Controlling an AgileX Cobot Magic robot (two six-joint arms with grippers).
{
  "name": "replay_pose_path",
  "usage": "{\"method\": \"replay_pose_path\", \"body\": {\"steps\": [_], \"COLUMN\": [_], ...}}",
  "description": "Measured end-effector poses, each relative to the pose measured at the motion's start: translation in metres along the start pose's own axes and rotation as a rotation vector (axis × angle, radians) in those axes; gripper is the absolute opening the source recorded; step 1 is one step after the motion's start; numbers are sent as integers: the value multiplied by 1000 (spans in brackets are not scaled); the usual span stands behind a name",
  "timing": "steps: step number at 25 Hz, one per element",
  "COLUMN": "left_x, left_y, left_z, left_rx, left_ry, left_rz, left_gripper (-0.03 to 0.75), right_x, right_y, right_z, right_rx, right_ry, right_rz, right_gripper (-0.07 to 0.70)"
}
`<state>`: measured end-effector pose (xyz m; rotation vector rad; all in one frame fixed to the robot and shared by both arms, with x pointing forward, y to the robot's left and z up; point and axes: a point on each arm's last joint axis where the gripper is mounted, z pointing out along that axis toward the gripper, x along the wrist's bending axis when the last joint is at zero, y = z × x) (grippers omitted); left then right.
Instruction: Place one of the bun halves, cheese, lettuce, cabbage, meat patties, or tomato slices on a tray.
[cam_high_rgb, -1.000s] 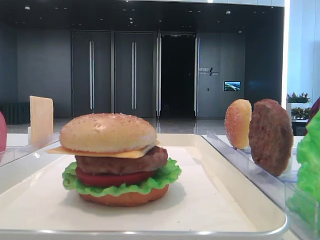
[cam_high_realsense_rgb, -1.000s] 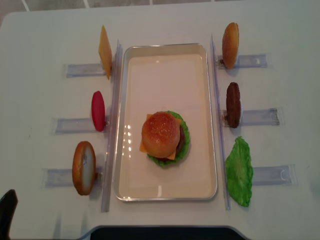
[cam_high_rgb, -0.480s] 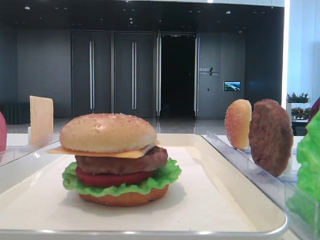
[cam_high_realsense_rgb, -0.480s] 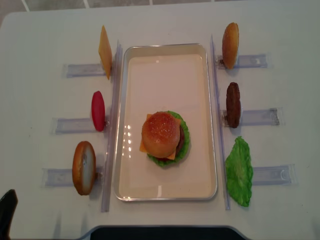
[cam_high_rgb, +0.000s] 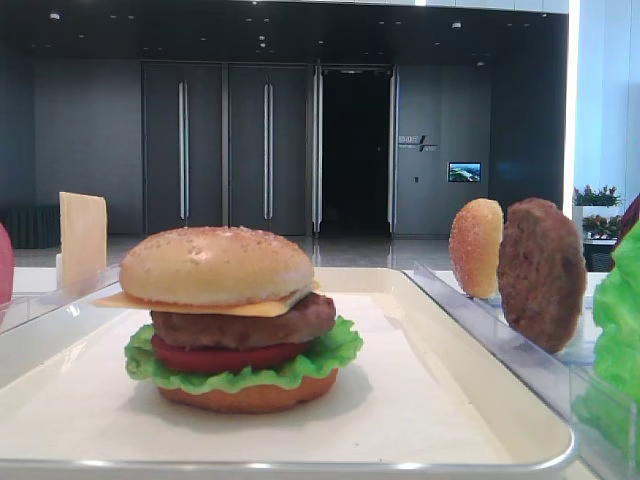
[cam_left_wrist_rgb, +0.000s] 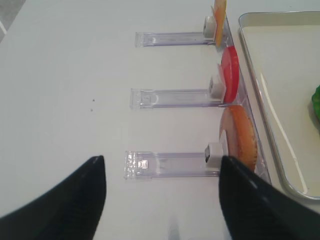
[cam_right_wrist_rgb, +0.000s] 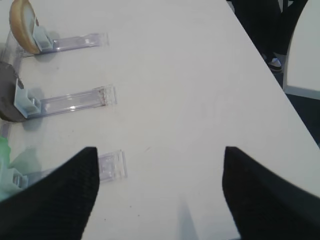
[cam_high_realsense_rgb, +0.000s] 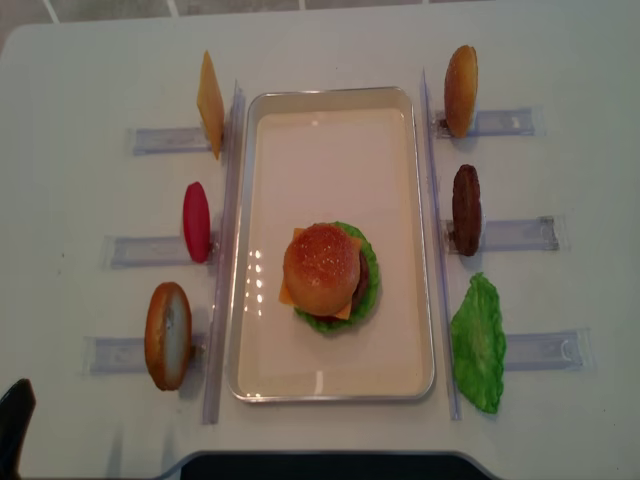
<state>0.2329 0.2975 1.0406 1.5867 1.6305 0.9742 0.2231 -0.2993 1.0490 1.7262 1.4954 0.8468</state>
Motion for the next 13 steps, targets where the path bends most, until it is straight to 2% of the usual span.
{"method": "replay_pose_path", "body": {"steps": [13], "left_x": [0], "left_y": [0], "left_z": [0], "left_rx": [0], "left_ry": [0], "left_rz": [0], "left_gripper": [534], "right_x": [0], "right_y": [1], "right_z": [7], "right_rx": [-33], "right_ry": [2], "right_rz": [-1], "right_gripper": [521]}}
